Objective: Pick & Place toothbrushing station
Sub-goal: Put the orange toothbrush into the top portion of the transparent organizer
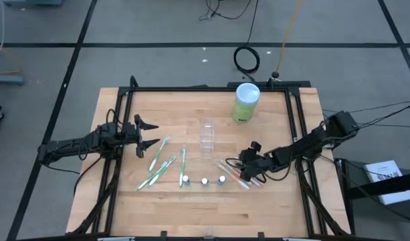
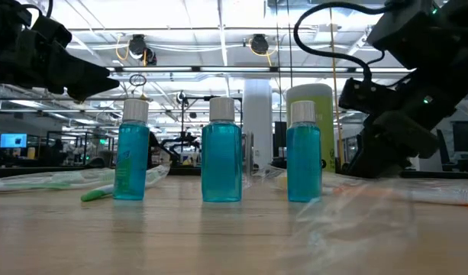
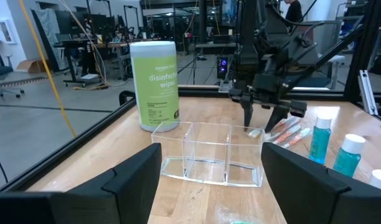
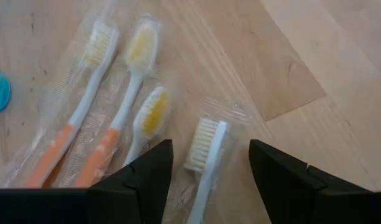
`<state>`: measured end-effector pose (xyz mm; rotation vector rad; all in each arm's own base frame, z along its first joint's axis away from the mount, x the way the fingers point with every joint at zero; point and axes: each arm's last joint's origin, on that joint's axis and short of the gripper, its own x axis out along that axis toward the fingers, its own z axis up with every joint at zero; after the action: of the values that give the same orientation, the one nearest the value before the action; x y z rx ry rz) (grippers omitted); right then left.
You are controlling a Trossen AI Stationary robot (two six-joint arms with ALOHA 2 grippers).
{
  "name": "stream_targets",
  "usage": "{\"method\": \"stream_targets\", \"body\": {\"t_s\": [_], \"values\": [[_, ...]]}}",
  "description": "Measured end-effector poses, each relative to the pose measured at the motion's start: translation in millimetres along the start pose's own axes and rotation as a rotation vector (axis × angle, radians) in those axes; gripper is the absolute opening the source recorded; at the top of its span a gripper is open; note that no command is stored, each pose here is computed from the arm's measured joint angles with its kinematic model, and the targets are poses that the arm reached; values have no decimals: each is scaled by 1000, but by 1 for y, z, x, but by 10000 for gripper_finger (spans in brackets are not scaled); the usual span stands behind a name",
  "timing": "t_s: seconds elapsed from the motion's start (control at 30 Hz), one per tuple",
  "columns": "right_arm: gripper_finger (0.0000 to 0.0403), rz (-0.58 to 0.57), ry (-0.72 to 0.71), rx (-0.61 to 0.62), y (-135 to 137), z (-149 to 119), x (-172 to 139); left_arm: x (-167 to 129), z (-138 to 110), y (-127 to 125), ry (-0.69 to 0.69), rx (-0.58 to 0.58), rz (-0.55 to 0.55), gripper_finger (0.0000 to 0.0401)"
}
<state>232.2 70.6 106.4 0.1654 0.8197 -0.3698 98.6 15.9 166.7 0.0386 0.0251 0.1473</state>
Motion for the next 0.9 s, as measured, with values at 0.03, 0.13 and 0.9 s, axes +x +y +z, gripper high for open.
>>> {"method": "stream_targets", "body": {"t_s": [0.03, 0.13, 0.9], "values": [[205, 0, 0, 7, 0, 0, 0, 0, 0, 0, 0, 0, 0, 285], [199, -6, 1, 21, -1, 0, 0, 0, 0, 0, 0, 0, -1, 285], [38, -13, 2, 11, -3, 1, 2, 0, 0, 0, 0, 0, 0, 285]]}}
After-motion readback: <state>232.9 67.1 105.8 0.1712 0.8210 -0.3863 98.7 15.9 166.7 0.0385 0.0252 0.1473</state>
